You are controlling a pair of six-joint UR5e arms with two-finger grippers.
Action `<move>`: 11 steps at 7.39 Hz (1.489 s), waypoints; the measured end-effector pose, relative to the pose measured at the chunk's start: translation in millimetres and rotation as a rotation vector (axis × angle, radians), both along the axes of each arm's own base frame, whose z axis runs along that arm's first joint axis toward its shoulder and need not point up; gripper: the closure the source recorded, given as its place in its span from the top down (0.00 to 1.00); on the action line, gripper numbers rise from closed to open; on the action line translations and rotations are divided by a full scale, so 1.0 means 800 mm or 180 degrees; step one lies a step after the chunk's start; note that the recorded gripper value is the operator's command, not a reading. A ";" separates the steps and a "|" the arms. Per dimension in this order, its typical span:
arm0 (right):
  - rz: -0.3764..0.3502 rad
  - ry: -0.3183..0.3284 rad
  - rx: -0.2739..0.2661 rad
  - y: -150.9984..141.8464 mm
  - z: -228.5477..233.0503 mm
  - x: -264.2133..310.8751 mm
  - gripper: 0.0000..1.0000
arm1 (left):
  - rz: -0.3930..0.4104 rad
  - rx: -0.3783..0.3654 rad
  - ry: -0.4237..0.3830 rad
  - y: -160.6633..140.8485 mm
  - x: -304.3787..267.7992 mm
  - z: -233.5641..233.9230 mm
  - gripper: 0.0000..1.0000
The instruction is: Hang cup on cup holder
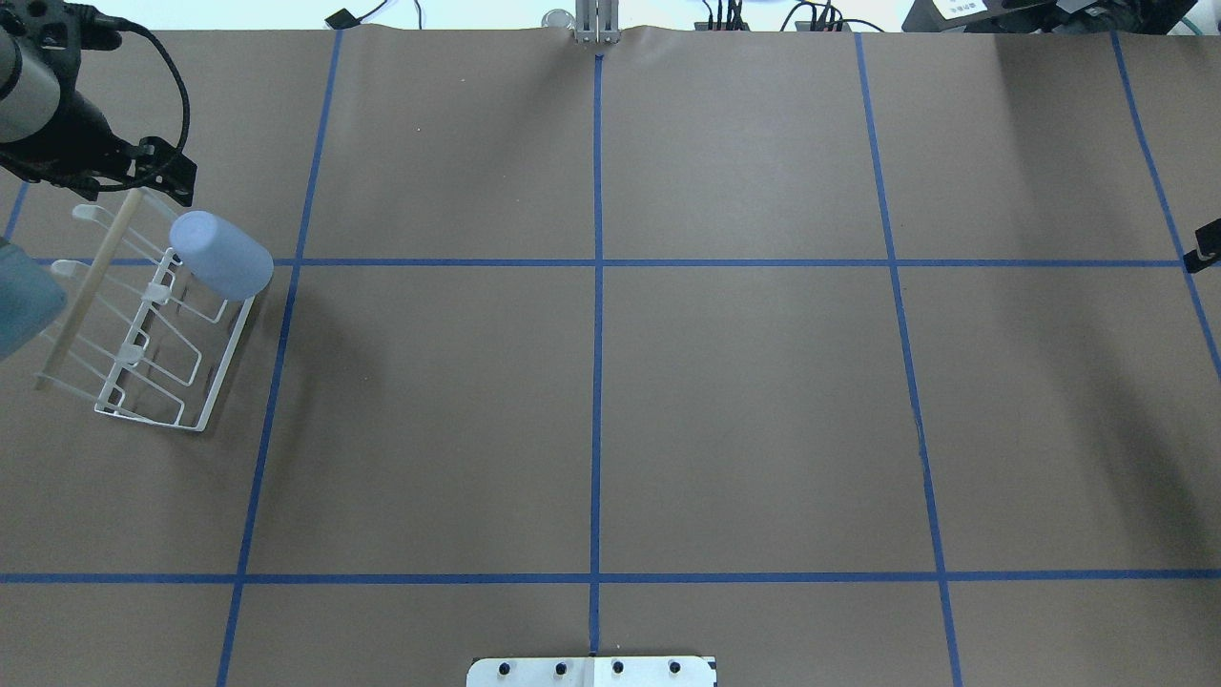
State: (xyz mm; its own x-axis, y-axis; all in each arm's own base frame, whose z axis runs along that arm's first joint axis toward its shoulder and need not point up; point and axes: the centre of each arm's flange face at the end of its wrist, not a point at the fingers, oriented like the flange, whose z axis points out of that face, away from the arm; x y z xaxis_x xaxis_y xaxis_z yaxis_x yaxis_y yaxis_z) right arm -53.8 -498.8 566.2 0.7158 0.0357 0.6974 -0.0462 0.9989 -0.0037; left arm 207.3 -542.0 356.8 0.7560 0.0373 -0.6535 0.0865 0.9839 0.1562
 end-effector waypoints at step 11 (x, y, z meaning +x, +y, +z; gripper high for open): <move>0.0428 0.0099 -0.0520 0.077 0.068 0.097 1.00 | 0.0480 -0.0222 -0.0200 0.078 -0.311 0.307 0.98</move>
State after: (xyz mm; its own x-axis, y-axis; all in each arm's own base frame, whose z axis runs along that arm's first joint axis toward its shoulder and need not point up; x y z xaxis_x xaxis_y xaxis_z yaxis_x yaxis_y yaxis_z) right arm 23.6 -437.6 620.5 0.7180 0.2433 0.6521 -0.1817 0.9700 -0.1617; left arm -41.6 -479.6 602.5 0.7848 0.1096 -0.6100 -0.0708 0.9936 0.0875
